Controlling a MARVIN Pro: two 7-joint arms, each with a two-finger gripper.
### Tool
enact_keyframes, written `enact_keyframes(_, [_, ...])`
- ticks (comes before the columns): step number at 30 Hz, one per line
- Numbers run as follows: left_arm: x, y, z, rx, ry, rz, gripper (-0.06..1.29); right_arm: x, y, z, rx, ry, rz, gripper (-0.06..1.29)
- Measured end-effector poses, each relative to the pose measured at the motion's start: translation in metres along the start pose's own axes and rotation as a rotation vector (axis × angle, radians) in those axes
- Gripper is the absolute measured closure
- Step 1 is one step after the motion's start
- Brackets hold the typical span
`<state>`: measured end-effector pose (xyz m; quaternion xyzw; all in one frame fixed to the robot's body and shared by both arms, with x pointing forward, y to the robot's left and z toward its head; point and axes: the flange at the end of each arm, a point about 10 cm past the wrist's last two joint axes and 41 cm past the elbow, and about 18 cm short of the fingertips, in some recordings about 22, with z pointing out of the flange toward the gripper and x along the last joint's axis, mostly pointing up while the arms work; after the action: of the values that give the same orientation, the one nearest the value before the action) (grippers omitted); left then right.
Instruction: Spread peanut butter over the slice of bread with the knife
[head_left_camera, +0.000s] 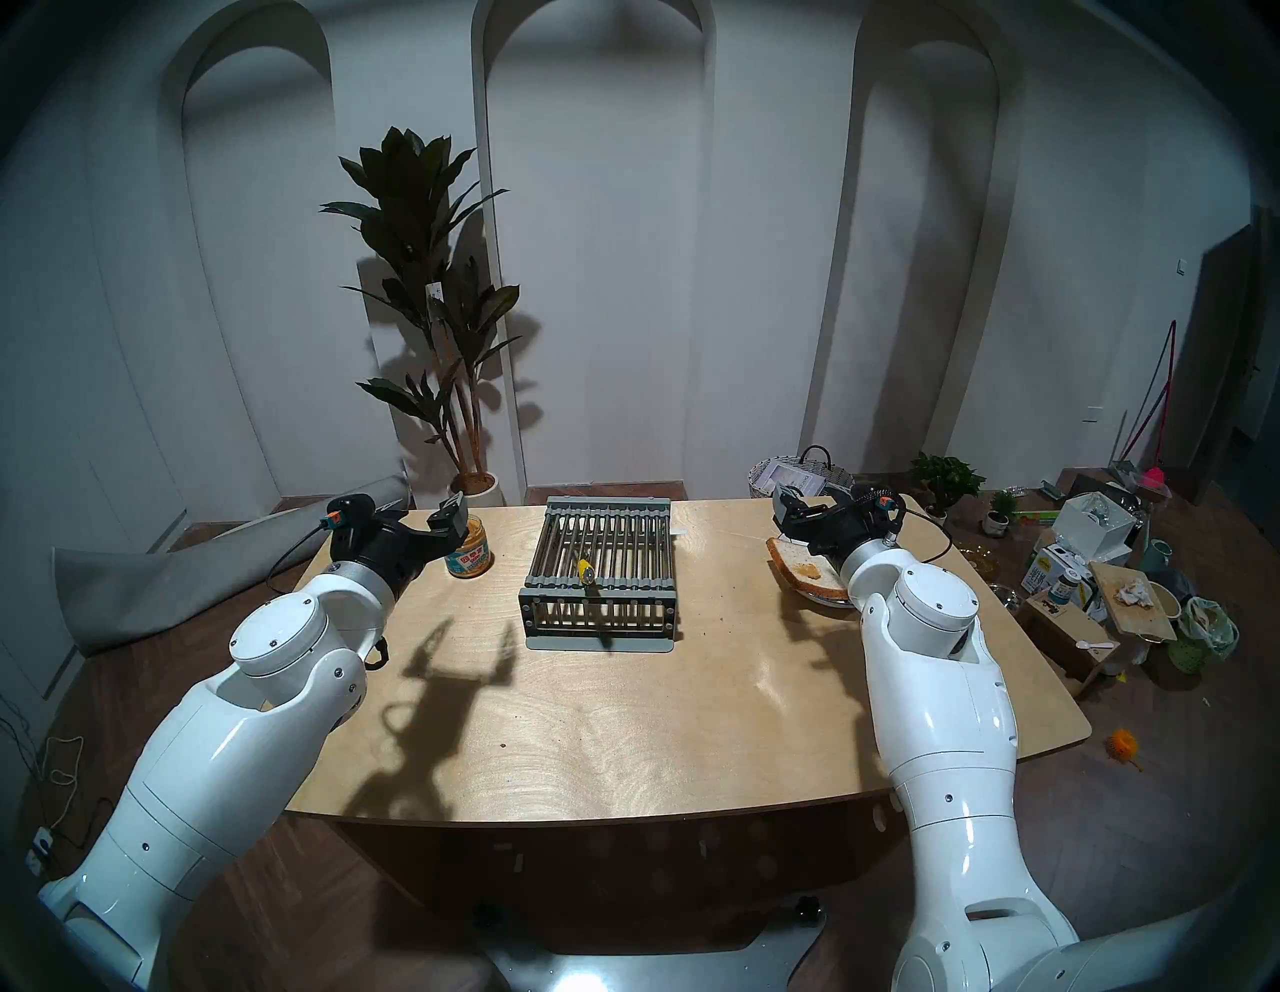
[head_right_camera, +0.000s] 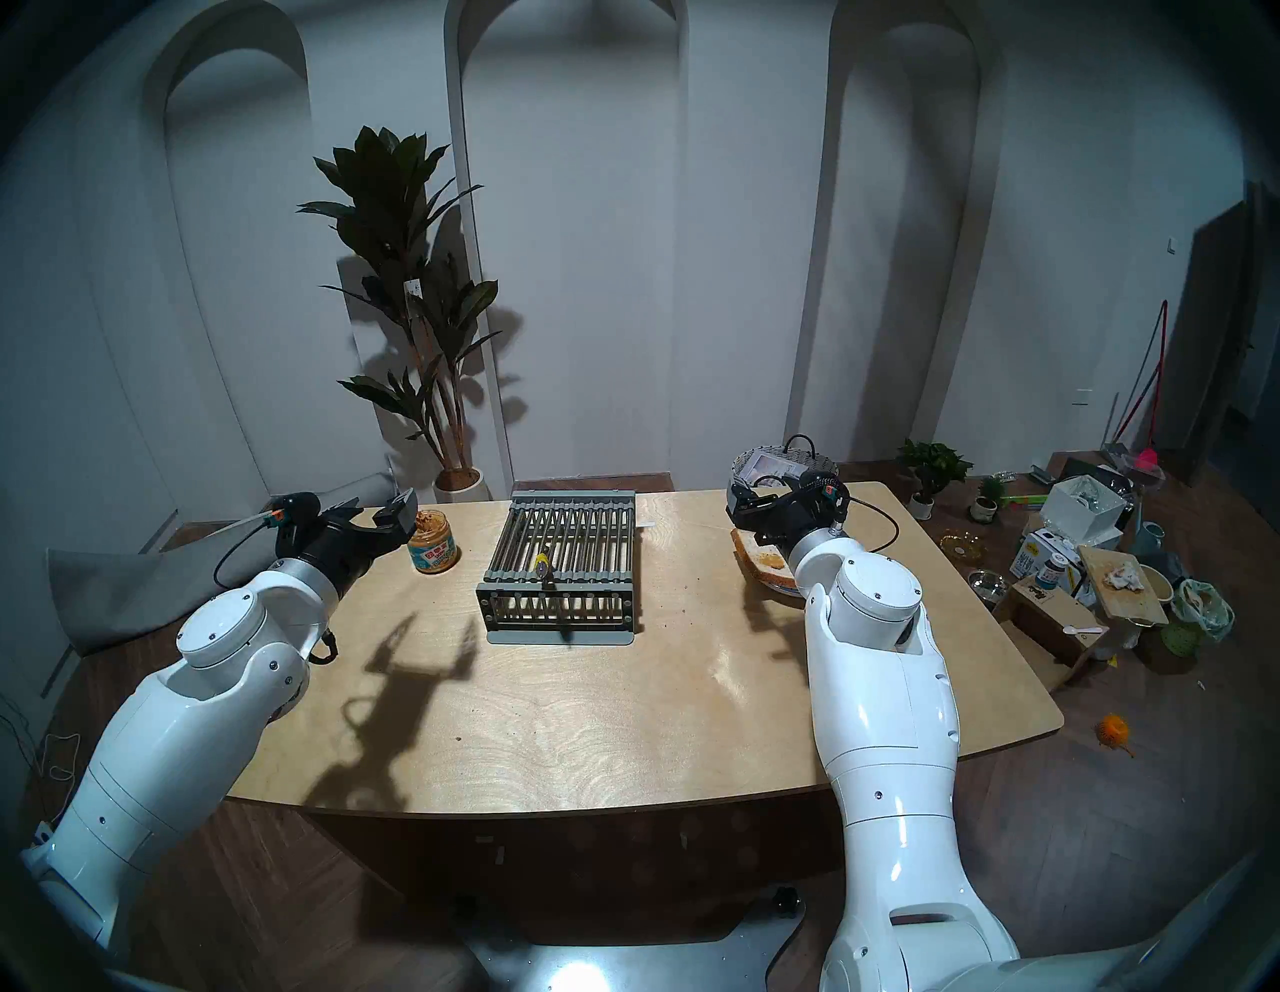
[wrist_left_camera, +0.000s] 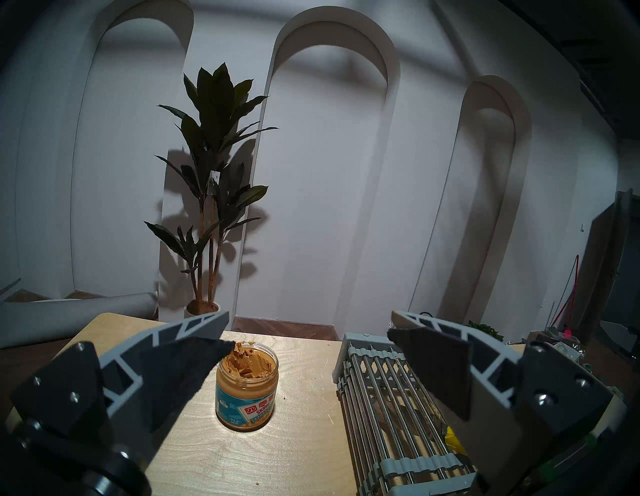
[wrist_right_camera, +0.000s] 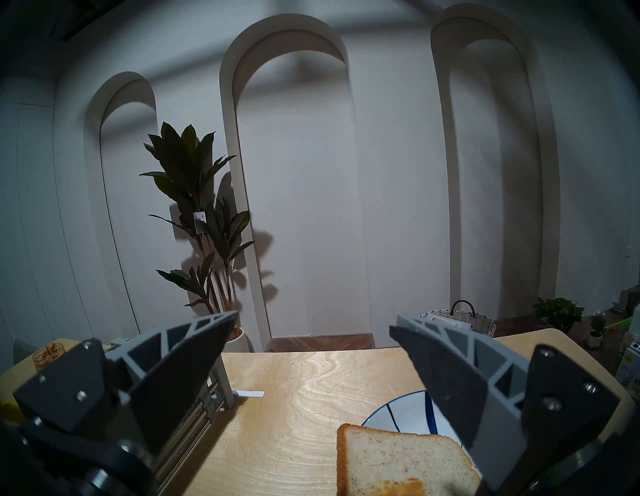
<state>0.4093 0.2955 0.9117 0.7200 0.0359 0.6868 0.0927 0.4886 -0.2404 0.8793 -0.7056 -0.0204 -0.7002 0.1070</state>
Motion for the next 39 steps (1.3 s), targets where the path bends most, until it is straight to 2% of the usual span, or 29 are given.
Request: enact_keyframes(39, [0.0002,0.0000,0.0001,0.000,0.001,0.000,0.01,-0.0002,-0.0005,0.0000,0.001,0.000,0.001,0.02])
